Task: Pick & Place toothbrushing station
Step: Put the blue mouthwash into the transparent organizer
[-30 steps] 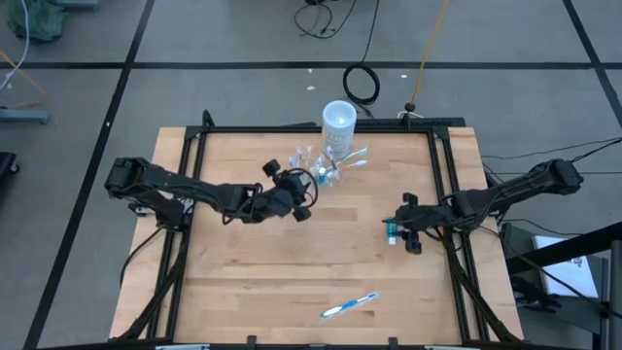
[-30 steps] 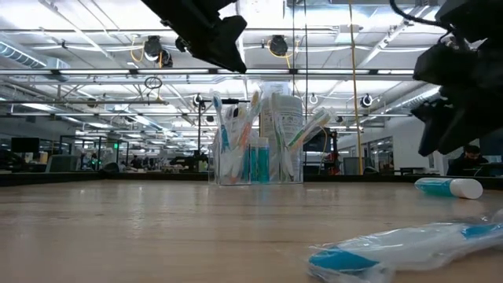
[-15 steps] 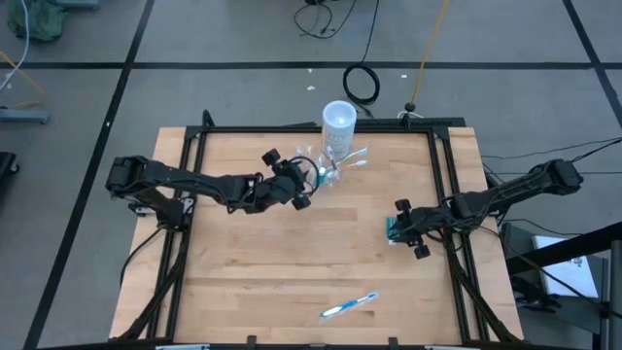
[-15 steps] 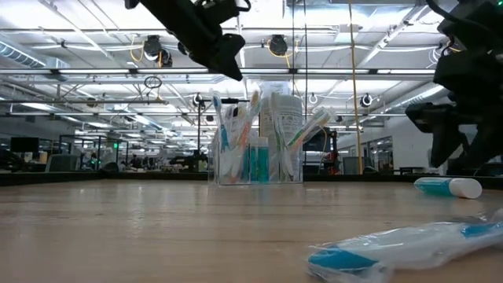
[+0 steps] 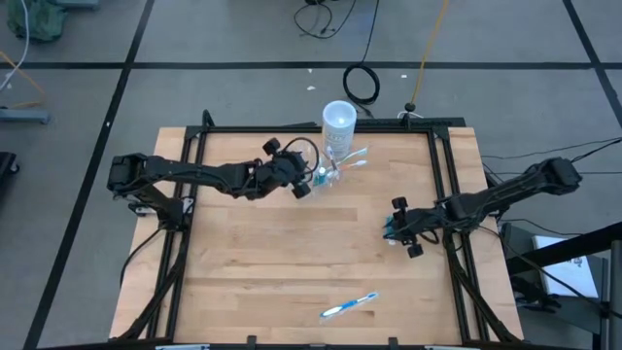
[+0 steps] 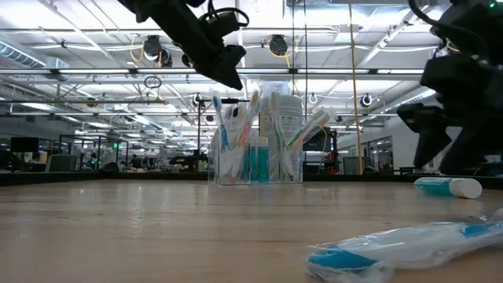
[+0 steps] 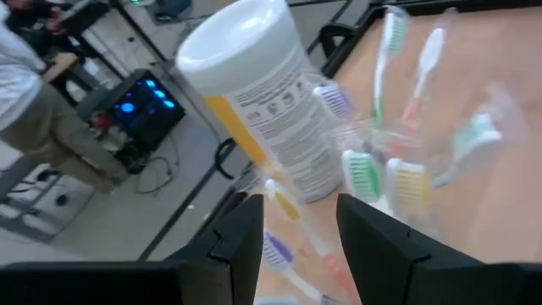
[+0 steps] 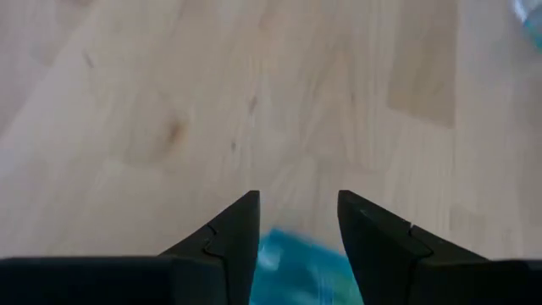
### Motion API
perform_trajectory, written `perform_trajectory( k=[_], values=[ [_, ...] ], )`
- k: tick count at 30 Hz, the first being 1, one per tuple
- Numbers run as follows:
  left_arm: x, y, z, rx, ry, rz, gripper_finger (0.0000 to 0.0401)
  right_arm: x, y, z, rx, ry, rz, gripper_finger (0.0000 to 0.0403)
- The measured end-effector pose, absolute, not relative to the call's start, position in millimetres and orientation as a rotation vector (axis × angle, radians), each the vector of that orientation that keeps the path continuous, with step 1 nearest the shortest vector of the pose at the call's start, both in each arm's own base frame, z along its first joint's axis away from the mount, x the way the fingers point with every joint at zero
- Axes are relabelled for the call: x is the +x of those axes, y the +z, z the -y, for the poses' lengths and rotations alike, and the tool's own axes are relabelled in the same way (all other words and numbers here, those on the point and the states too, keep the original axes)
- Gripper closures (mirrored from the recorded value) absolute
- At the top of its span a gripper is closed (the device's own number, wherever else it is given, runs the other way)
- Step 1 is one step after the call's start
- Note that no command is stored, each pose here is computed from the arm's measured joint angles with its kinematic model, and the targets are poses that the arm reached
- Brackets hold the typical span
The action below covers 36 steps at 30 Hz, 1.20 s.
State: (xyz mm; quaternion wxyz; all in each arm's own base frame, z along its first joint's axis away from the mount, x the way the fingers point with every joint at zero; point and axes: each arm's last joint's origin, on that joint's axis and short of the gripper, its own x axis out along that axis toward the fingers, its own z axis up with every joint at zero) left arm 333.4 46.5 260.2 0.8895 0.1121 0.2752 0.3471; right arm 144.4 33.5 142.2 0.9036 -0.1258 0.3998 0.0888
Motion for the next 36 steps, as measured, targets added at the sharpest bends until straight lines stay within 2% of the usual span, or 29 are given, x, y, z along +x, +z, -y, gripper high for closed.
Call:
perform_trajectory(
  k=[4,12,17,21,26,29,36],
  values=[
    [334.1,259.9,-47.6,0.215,0.683,-0.569,0.0244,153.7,148.0,-35.9,-0.255,0.182,-0.798,0.0252],
    [336.1,263.0,-47.6,0.237,0.674,-0.542,0.0244,176.7,186.7,-40.9,-0.301,0.171,-0.657,0.0251],
    [335.6,262.0,-47.5,0.350,0.644,-0.594,0.0244,182.1,192.8,-38.5,-0.475,0.205,-0.576,0.0256],
    [335.7,263.8,-48.4,0.427,0.666,-0.605,0.0244,181.1,178.9,-26.8,-0.616,0.186,-0.724,0.0249],
    [335.1,264.0,-49.2,0.407,0.703,-0.599,0.0244,178.2,160.4,-19.9,-0.704,0.162,-0.925,0.0231],
    [335.8,265.1,-49.1,0.393,0.708,-0.581,0.0244,177.2,155.4,-20.5,-0.752,0.149,-0.979,0.0217],
    [335.8,265.3,-49.5,0.385,0.711,-0.576,0.0244,173.5,173.5,-20.3,-0.767,0.146,-1.127,0.0192]
  ],
)
